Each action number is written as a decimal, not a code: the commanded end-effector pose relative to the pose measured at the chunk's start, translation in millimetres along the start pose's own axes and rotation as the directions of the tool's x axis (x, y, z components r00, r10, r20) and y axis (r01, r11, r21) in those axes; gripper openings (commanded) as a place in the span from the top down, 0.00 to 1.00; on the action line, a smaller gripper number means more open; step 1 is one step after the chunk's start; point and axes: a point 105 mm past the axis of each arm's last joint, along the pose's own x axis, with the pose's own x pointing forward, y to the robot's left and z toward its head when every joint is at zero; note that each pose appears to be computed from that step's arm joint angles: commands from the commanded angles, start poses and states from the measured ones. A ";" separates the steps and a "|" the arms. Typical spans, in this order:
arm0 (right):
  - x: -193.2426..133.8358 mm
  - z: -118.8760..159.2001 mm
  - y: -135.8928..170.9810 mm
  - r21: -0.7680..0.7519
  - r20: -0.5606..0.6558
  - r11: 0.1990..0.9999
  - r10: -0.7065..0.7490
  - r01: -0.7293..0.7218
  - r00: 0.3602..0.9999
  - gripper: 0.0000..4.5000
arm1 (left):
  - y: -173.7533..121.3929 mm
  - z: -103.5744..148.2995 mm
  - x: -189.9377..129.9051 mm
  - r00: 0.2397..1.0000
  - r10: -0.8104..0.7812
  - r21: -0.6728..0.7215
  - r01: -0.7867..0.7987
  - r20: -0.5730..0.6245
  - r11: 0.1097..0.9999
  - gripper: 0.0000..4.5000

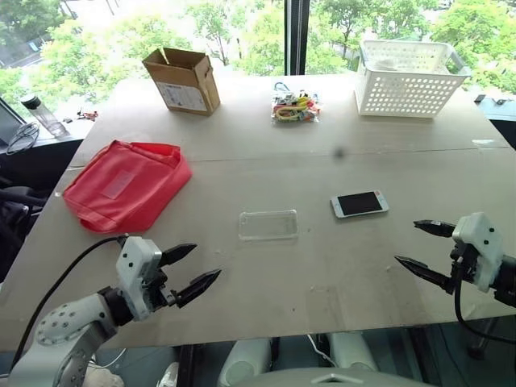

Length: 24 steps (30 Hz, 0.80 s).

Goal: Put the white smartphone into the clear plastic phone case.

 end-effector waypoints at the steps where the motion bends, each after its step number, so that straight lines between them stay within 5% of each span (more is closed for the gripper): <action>1: -3.6 20.1 10.1 -0.044 0.072 0.999 0.026 -0.023 0.997 0.00 | -9.2 25.5 16.5 0.994 -0.097 0.120 0.090 0.058 0.989 0.01; 4: -1.8 44.0 39.1 -0.088 0.175 0.988 0.137 -0.124 0.975 0.00 | -18.3 47.8 49.8 0.973 -0.223 0.202 0.208 0.056 0.957 0.01; 14: -6.4 44.6 63.3 -0.125 0.131 0.968 0.233 -0.217 0.964 0.00 | -10.7 17.3 122.0 0.938 -0.234 0.309 0.309 -0.257 0.899 0.01; 18: -6.9 45.5 64.5 -0.121 0.141 0.976 0.200 -0.183 0.970 0.00 | -5.0 -3.7 133.3 0.920 -0.230 0.310 0.331 -0.318 0.891 0.28; 20: -6.6 44.0 67.1 -0.112 0.135 0.979 0.186 -0.171 0.973 0.00 | -9.5 -7.4 136.2 0.910 -0.267 0.310 0.366 -0.319 0.877 0.54; 24: -4.9 39.5 66.6 -0.089 0.111 0.986 0.150 -0.140 0.982 0.00 | -18.9 -5.8 145.0 0.894 -0.324 0.327 0.421 -0.310 0.846 0.92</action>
